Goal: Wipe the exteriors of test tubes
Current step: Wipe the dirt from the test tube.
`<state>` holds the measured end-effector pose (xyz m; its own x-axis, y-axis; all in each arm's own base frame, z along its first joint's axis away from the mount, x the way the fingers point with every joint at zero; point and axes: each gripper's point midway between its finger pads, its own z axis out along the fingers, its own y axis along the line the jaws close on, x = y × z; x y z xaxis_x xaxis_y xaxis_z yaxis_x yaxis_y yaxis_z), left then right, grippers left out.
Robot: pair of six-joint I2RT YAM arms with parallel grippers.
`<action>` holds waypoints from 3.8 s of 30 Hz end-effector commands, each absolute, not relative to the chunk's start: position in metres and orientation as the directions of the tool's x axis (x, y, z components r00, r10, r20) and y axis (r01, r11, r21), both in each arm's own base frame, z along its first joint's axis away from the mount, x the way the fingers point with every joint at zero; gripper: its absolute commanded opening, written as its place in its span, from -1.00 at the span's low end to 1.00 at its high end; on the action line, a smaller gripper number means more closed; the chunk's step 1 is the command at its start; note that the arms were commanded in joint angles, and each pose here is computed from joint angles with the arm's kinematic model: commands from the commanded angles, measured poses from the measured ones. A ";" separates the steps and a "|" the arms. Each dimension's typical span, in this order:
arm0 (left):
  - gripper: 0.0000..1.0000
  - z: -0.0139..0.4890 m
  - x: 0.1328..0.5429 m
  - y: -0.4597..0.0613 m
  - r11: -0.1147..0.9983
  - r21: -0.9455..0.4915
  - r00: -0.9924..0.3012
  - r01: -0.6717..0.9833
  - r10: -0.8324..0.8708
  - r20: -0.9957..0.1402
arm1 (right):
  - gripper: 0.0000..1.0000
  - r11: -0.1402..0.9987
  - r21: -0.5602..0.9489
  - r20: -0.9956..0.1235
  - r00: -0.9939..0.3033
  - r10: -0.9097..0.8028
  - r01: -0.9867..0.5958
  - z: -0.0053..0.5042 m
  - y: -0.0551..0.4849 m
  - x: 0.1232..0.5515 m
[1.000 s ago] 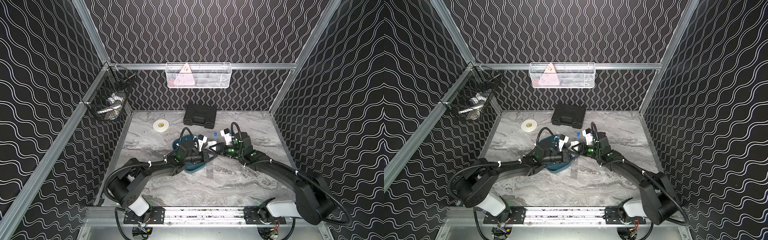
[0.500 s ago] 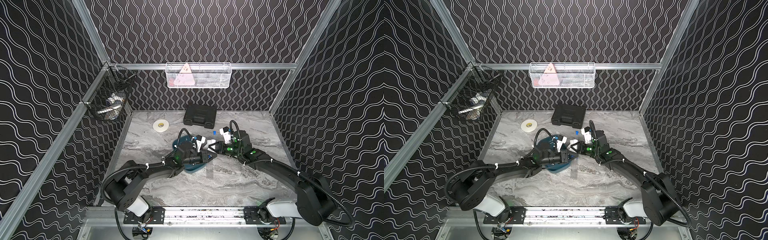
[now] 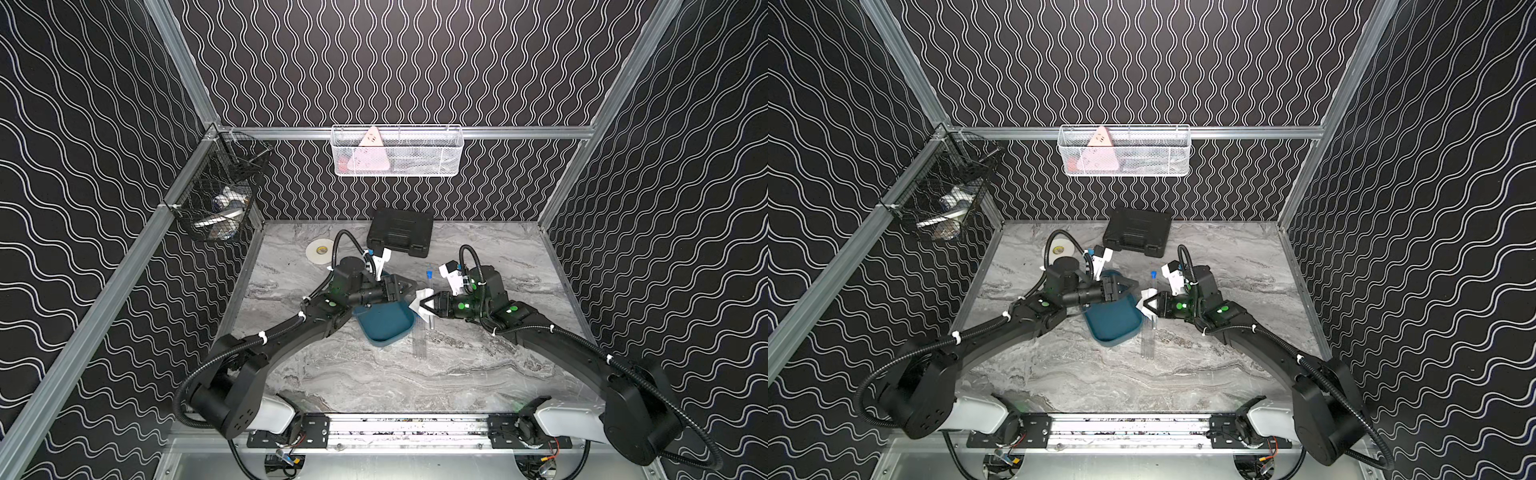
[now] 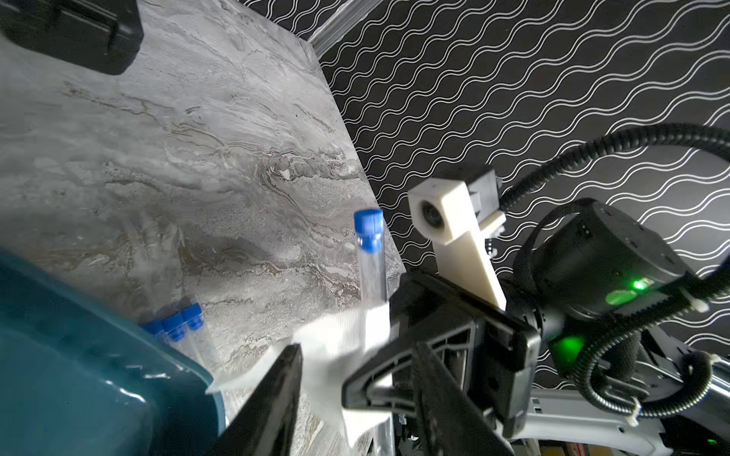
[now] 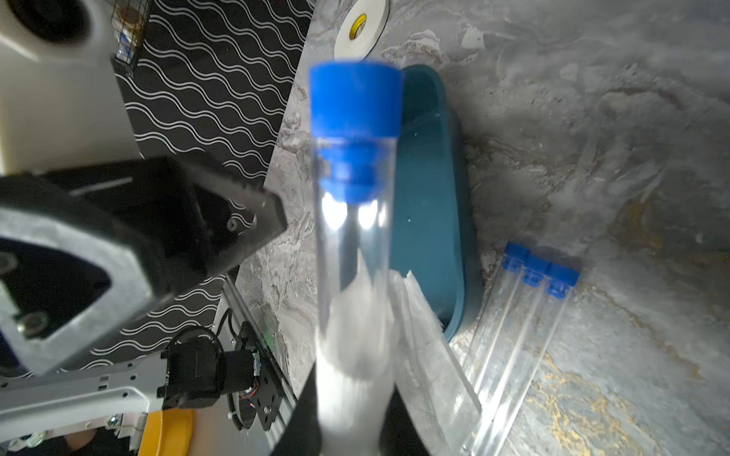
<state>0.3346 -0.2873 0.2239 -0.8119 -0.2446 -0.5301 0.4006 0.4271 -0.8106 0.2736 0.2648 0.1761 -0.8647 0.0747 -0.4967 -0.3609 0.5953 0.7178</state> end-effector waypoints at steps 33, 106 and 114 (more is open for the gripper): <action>-0.71 0.209 0.341 -0.314 0.319 -0.868 -0.839 0.381 -0.276 -0.469 | -0.63 0.592 0.695 -0.513 -0.858 0.011 -0.408 0.177 0.284 0.254; -0.70 0.226 0.351 -0.296 0.263 -0.898 -0.830 0.352 -0.357 -0.429 | -0.64 0.567 0.737 -0.444 -0.896 -0.004 -0.368 0.152 0.311 0.234; -0.70 0.224 0.350 -0.297 0.263 -0.900 -0.835 0.347 -0.349 -0.424 | -0.65 0.608 0.682 -0.509 -0.861 -0.003 -0.406 0.166 0.311 0.256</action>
